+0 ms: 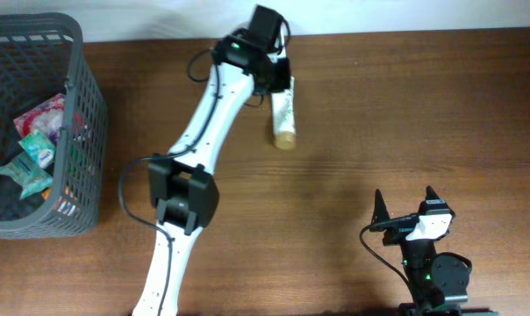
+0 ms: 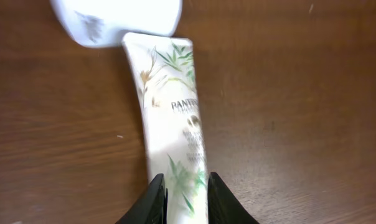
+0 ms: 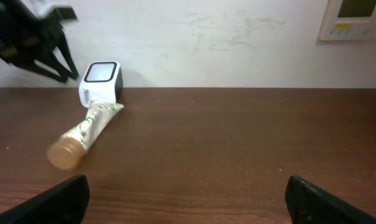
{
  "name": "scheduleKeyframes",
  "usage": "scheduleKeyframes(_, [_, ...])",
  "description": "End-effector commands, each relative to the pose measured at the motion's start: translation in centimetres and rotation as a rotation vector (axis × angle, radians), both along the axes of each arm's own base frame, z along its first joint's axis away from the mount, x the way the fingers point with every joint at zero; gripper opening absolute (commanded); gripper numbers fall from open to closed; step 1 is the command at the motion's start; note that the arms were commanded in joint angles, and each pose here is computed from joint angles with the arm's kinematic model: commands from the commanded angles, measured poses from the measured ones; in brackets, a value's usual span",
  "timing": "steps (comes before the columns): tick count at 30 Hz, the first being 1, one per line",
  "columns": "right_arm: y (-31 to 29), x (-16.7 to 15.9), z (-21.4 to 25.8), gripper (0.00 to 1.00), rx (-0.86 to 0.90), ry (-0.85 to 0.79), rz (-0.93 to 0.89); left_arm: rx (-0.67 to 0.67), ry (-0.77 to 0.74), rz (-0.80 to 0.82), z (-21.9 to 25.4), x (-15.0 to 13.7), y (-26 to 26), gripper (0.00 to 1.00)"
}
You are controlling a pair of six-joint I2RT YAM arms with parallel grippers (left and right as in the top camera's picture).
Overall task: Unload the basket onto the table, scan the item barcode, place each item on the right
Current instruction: 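Carry the white tube to the scanner and set it down beside it, then return the left gripper to the basket and grasp the green tissue pack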
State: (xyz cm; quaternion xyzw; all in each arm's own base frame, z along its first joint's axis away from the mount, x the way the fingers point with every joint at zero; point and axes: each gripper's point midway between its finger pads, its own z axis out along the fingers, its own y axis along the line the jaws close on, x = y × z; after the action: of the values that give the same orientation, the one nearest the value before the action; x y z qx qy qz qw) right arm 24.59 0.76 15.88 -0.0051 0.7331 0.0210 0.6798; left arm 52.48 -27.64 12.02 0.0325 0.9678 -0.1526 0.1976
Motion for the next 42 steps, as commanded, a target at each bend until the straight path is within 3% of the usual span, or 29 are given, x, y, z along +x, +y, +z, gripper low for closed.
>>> scheduleKeyframes(1, [0.0,0.0,-0.3,0.99,0.004,0.004,-0.001,0.040,0.054,-0.049,-4.4,-1.1,-2.3,0.21])
scheduleKeyframes(6, [0.0,0.0,-0.3,0.99,0.004,0.004,-0.002,0.043,0.083,-0.061,-5.8,-2.0,-3.6,0.22])
scheduleKeyframes(10, [0.0,0.0,-0.3,0.99,0.004,0.004,-0.001,0.033,0.064,-0.053,-3.6,-1.8,-3.1,0.23])
scheduleKeyframes(15, [0.0,0.0,-0.3,0.99,0.004,0.004,-0.001,-0.016,-0.031,0.018,4.8,-0.5,0.9,0.31])
scheduleKeyframes(19, [0.0,0.0,-0.3,0.99,0.004,0.004,-0.001,-0.060,-0.152,0.114,14.0,-0.6,7.3,0.38])
scheduleKeyframes(23, [0.0,0.0,-0.3,0.99,0.004,0.004,-0.001,-0.090,-0.295,0.278,22.4,-1.6,16.7,0.61])
scheduleKeyframes(25, [0.0,0.0,-0.3,0.99,0.004,0.004,-0.001,-0.094,-0.369,0.374,25.9,-2.5,21.8,0.93])
scheduleKeyframes(28, [0.0,0.0,-0.3,0.99,0.004,0.004,-0.001,-0.034,-0.449,0.585,29.2,-4.6,31.6,0.94])
scheduleKeyframes(31, [0.0,0.0,-0.3,0.99,0.004,0.004,-0.001,0.097,-0.401,0.823,28.2,-7.8,41.2,0.95])
scheduleKeyframes(32, [0.0,0.0,-0.3,0.99,0.004,0.004,-0.001,0.186,-0.320,0.937,26.4,-10.0,45.3,0.95])
scheduleKeyframes(37, [0.0,0.0,-0.3,0.99,0.004,0.004,-0.002,0.252,-0.122,1.070,21.9,-13.5,50.9,0.97])
scheduleKeyframes(42, [0.0,0.0,-0.3,0.99,0.004,0.004,-0.002,0.261,0.064,1.132,16.1,-15.1,54.3,0.97])
